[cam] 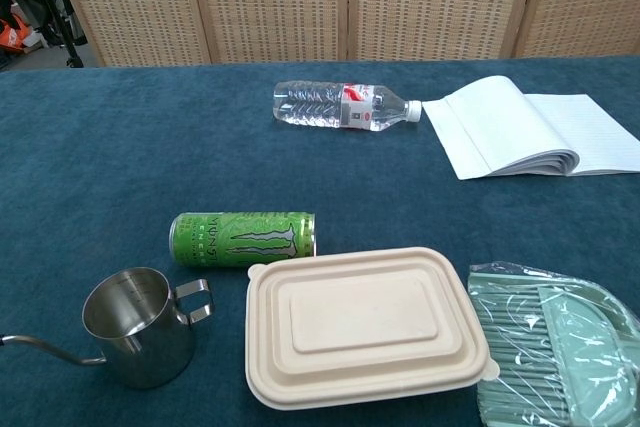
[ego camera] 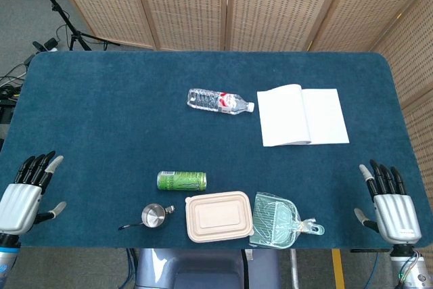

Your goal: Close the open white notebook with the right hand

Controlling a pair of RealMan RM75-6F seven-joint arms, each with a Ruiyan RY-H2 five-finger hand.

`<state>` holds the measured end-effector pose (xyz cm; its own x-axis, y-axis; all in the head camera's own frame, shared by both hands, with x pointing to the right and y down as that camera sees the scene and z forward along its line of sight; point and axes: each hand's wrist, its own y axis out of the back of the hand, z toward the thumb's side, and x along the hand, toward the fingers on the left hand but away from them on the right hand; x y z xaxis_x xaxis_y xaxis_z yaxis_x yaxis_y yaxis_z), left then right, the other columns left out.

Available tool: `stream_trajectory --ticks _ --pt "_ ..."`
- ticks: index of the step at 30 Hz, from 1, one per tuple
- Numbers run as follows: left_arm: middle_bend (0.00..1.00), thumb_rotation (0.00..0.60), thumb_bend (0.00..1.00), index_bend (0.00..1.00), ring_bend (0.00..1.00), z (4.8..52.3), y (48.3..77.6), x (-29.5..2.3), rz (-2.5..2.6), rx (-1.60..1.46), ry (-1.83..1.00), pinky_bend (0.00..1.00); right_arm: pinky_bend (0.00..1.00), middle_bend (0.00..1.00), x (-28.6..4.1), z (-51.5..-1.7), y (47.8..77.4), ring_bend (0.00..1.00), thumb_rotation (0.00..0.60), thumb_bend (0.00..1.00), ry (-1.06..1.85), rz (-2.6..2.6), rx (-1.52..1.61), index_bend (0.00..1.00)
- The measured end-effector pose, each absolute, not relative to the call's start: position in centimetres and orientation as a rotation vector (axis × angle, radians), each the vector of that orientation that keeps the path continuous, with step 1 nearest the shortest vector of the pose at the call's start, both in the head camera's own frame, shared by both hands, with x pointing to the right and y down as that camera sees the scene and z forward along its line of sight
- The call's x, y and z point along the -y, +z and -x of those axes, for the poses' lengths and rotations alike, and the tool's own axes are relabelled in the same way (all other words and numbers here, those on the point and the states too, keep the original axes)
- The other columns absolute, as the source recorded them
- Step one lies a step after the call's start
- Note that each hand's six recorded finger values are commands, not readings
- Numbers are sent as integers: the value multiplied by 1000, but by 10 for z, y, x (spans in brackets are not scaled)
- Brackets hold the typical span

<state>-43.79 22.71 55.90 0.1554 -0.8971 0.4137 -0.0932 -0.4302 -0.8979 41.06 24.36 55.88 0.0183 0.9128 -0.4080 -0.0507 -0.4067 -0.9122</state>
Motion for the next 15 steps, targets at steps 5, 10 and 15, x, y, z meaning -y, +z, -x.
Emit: stream_trajectory --ticks 5,10,15 --pt "0 600 181 0 0 438 558 -227 1685 -963 -1347 0 0 0 -243 -410 560 0 600 260 1511 1484 925 0" --pt "0 600 182 0 0 439 558 -227 1685 -964 -1348 0 0 0 -244 -409 561 0 600 260 1510 1487 919 0" --pt "0 600 181 0 0 437 559 -228 1689 -955 -1348 0 0 0 -244 -408 560 0 600 260 1503 1489 926 0"
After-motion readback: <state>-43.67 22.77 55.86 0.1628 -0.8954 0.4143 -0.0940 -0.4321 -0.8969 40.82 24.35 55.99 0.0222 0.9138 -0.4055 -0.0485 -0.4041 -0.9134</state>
